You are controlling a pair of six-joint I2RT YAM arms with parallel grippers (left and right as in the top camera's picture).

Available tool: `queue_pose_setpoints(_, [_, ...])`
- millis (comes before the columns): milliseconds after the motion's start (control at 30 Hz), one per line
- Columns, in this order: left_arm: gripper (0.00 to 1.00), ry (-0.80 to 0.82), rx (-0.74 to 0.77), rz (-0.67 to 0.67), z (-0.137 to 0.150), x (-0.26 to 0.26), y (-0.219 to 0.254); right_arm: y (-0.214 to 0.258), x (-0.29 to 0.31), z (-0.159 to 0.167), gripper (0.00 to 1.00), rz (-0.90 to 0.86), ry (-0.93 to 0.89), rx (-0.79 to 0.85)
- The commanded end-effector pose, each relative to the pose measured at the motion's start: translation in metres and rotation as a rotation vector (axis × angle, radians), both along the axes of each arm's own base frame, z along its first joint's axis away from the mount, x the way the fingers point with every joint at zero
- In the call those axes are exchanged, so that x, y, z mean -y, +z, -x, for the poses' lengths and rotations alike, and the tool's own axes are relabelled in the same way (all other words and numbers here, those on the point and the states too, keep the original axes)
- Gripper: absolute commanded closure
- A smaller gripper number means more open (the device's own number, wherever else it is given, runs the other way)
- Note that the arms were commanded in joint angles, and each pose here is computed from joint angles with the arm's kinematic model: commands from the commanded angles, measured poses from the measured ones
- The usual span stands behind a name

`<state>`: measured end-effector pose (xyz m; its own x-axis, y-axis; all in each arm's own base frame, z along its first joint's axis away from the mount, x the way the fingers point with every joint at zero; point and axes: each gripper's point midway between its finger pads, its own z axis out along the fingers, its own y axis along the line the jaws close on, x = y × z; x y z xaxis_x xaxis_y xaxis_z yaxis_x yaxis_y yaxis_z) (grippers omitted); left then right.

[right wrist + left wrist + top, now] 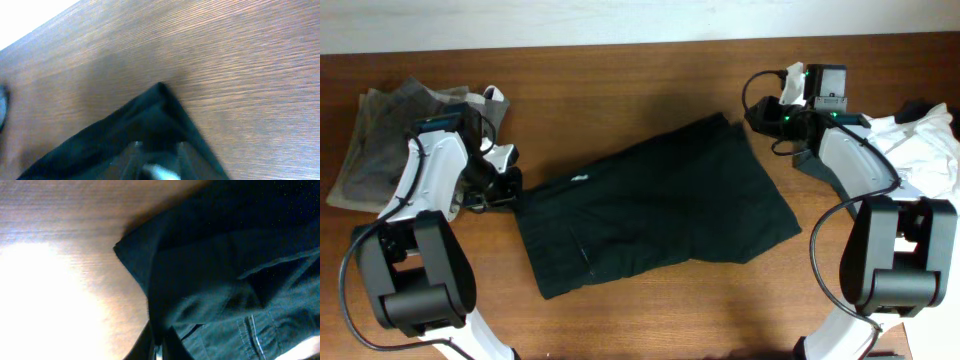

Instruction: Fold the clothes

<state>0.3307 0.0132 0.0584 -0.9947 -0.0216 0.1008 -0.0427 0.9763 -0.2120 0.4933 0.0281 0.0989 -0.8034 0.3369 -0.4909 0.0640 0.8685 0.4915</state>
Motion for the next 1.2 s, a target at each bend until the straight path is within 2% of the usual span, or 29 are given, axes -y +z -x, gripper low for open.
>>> queue_pose_setpoints(0, [0.92, 0.008, -0.031, -0.117, 0.01, -0.024, 0.009, -0.013, 0.034, 0.009, 0.52, 0.039, -0.084, -0.074])
queue_pose_setpoints(33, [0.8, 0.009, -0.037, -0.116, 0.012, -0.024, 0.009, -0.018, 0.042, 0.019, 0.48, 0.012, -0.097, -0.125])
queue_pose_setpoints(67, [0.6, 0.011, -0.041, -0.115, 0.013, -0.024, 0.01, -0.021, 0.044, 0.033, 0.46, -0.054, -0.093, -0.179])
queue_pose_setpoints(100, [0.47, 0.01, -0.047, -0.113, 0.014, -0.024, 0.01, -0.022, 0.042, 0.047, 0.46, -0.118, -0.059, -0.222])
queue_pose_setpoints(133, [0.44, 0.01, -0.056, -0.112, 0.017, -0.023, 0.01, -0.023, 0.037, 0.063, 0.47, -0.169, -0.016, -0.271])
queue_pose_setpoints(233, [0.6, 0.015, -0.044, -0.066, 0.015, -0.015, 0.014, -0.036, 0.027, 0.117, 0.48, -0.182, 0.019, -0.498])
queue_pose_setpoints(267, [0.71, -0.002, 0.002, 0.004, 0.007, -0.004, 0.021, -0.044, 0.03, 0.139, 0.53, -0.122, 0.003, -0.604])
queue_pose_setpoints(333, [0.81, -0.044, 0.111, 0.075, -0.01, 0.007, 0.041, -0.059, 0.043, 0.171, 0.6, 0.005, -0.073, -0.766])
queue_pose_setpoints(433, [0.97, -0.097, 0.211, 0.133, -0.024, 0.022, 0.055, -0.084, 0.041, 0.199, 0.65, 0.014, -0.103, -0.853])
queue_pose_setpoints(467, [0.99, -0.118, 0.224, 0.136, -0.028, 0.029, 0.05, -0.093, 0.039, 0.204, 0.66, 0.008, -0.102, -0.852])
queue_pose_setpoints(567, [1.0, -0.225, 0.268, 0.113, -0.033, 0.059, 0.004, -0.136, 0.04, 0.218, 0.87, -0.018, -0.271, -0.848])
queue_pose_setpoints(633, [1.0, -0.233, 0.222, 0.064, -0.022, 0.054, -0.027, -0.143, 0.067, 0.251, 0.96, 0.076, -0.495, -0.991])
queue_pose_setpoints(733, [1.0, -0.233, 0.147, -0.021, -0.007, 0.039, -0.066, -0.132, 0.095, 0.279, 0.96, 0.163, -0.586, -1.074])
queue_pose_setpoints(800, [0.99, -0.169, 0.117, -0.131, -0.009, 0.019, -0.085, -0.121, 0.1, 0.287, 0.96, 0.185, -0.599, -1.084])
queue_pose_setpoints(867, [0.94, -0.108, 0.099, -0.221, -0.011, 0.0, -0.091, -0.113, 0.103, 0.292, 0.96, 0.214, -0.604, -1.087])
queue_pose_setpoints(967, [0.86, -0.048, 0.139, -0.241, -0.026, -0.019, -0.083, -0.089, 0.101, 0.281, 0.96, 0.183, -0.603, -0.992])
queue_pose_setpoints(1033, [0.82, -0.049, 0.164, -0.241, -0.041, -0.021, -0.059, -0.066, 0.087, 0.245, 0.89, 0.097, -0.421, -0.799])
queue_pose_setpoints(1067, [0.81, -0.049, 0.185, -0.24, -0.052, -0.021, -0.039, -0.033, 0.067, 0.21, 0.79, -0.003, -0.254, -0.588])
queue_pose_setpoints(1100, [0.81, -0.053, 0.212, -0.218, -0.063, -0.017, -0.017, -0.011, 0.055, 0.191, 0.73, -0.064, -0.18, -0.464])
queue_pose_setpoints(1167, [0.78, -0.072, 0.261, -0.113, -0.075, 0.003, 0.016, 0.028, 0.036, 0.153, 0.72, -0.171, -0.098, -0.235])
